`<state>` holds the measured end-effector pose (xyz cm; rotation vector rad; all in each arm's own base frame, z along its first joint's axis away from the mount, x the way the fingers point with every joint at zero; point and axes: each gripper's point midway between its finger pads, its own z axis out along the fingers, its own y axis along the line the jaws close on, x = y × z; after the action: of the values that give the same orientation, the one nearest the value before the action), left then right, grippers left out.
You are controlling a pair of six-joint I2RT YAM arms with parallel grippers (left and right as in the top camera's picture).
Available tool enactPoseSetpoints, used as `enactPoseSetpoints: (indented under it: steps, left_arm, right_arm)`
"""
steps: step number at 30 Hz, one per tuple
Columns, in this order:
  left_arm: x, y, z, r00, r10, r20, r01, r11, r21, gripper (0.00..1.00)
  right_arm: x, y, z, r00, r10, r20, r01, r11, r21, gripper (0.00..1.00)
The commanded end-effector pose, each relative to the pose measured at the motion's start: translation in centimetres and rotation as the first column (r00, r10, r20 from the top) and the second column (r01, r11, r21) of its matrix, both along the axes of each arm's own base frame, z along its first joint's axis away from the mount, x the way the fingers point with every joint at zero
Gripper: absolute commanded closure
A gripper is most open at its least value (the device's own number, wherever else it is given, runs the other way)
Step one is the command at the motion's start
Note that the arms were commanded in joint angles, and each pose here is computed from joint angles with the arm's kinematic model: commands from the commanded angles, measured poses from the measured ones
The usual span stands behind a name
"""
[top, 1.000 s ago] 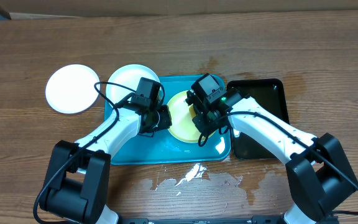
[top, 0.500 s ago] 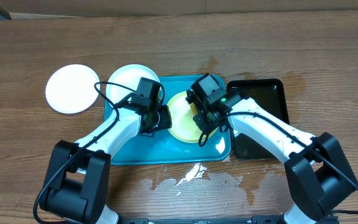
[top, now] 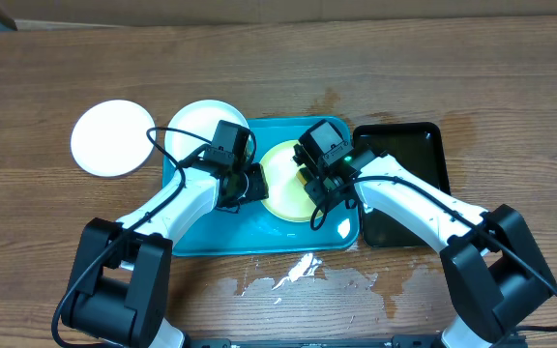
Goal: Clean dirty plates on tray and stack at the side
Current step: 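Scrub the yellow plate with the sponge while the left gripper holds it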
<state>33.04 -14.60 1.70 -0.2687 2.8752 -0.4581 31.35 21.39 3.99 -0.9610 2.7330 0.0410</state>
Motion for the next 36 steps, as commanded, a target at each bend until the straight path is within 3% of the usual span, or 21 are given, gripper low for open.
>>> enactPoseSetpoints:
  steps: [1, 7, 14, 18, 20, 23, 36]
  left_arm:
    - [0.5, -0.1, 0.2, 1.000, -0.015, 0.016, 0.015, 1.000, 0.011, 0.53]
    - [0.5, -0.1, 0.3, 1.000, -0.015, 0.017, 0.015, 1.000, 0.010, 0.63]
    - [0.5, -0.1, 0.2, 1.000, -0.015, 0.017, 0.015, 1.000, 0.011, 0.67]
    - [0.5, -0.1, 0.2, 1.000, -0.016, 0.016, 0.015, 1.000, 0.011, 0.78]
    - [0.5, -0.1, 0.2, 1.000, -0.015, 0.016, 0.015, 1.000, 0.011, 0.84]
    - [0.5, -0.1, 0.2, 1.000, -0.015, 0.016, 0.015, 1.000, 0.011, 0.96]
    - [0.6, 0.3, -0.1, 1.000, -0.008, 0.015, 0.007, 0.999, 0.039, 0.96]
  right_arm:
    - [0.7, 0.5, 0.8, 1.000, -0.004, 0.020, 0.003, 1.000, 0.017, 0.51]
    - [-1.3, 1.4, -1.0, 0.998, 0.023, -0.067, -0.017, 0.996, 0.085, 0.53]
    - [-3.1, 0.0, -3.7, 0.995, 0.018, -0.100, -0.012, 0.998, 0.057, 0.69]
    - [-3.4, -0.7, -4.4, 0.995, 0.009, -0.097, -0.006, 0.999, 0.032, 0.90]
    - [-3.2, -0.9, -4.4, 0.996, 0.000, -0.088, 0.002, 1.000, 0.020, 0.96]
    - [-3.0, -1.1, -4.4, 0.997, -0.009, -0.078, 0.009, 1.000, 0.008, 0.96]
    - [-2.4, -1.9, -4.8, 0.998, -0.033, -0.049, 0.031, 0.999, -0.041, 0.96]
